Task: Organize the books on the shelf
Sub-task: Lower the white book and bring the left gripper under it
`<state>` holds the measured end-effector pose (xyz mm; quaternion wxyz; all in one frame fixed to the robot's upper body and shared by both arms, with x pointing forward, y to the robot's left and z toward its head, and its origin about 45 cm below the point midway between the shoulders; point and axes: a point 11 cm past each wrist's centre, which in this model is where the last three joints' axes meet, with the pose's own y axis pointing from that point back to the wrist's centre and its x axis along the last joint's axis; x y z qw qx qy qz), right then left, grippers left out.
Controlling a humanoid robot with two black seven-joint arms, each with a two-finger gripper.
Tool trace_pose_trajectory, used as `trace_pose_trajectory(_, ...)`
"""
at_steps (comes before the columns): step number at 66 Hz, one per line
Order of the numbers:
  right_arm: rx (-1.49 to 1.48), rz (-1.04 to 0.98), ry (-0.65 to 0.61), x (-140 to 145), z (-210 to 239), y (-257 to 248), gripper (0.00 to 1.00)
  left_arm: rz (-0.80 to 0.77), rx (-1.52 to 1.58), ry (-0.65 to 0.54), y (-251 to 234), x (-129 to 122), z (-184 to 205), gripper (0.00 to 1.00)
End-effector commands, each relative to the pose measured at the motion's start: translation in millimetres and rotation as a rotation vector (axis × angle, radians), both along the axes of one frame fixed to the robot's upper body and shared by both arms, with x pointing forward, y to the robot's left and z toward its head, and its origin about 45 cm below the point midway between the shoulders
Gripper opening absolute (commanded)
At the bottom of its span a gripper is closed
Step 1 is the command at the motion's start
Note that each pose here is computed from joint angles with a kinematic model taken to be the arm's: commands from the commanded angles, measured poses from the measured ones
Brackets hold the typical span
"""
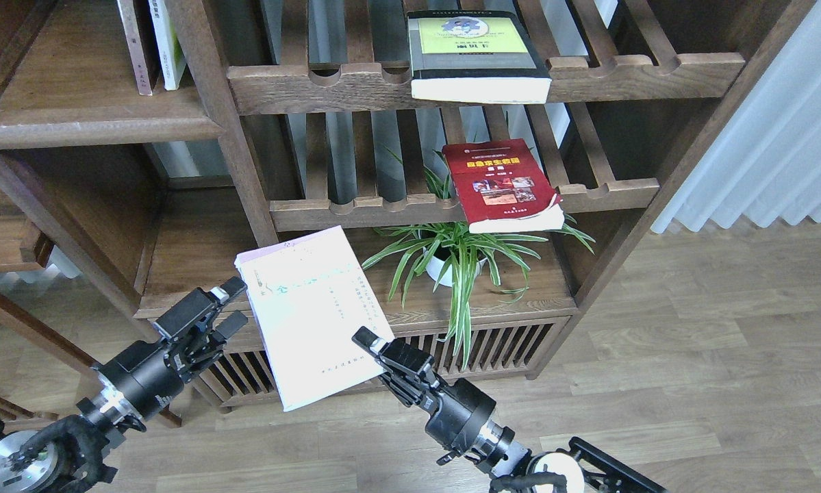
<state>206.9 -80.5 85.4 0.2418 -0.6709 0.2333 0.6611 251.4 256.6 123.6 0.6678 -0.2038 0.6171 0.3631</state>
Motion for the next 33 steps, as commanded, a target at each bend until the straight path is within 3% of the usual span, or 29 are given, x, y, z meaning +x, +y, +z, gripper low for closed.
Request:
trace_pose_trajectory(1, 0.003, 0.003, -0.001, 0.4, 0.6, 2.3, 0.05, -0.025, -0.006, -0.002, -8.6, 0.9, 0.4, 0.98)
trace_pose_trajectory(33, -0.003, 0.048, -0.003, -5.3, -0.5, 10.3, 0.05, -0.115, -0.011, 0.014, -23.2, -4.5, -1.2, 0.95)
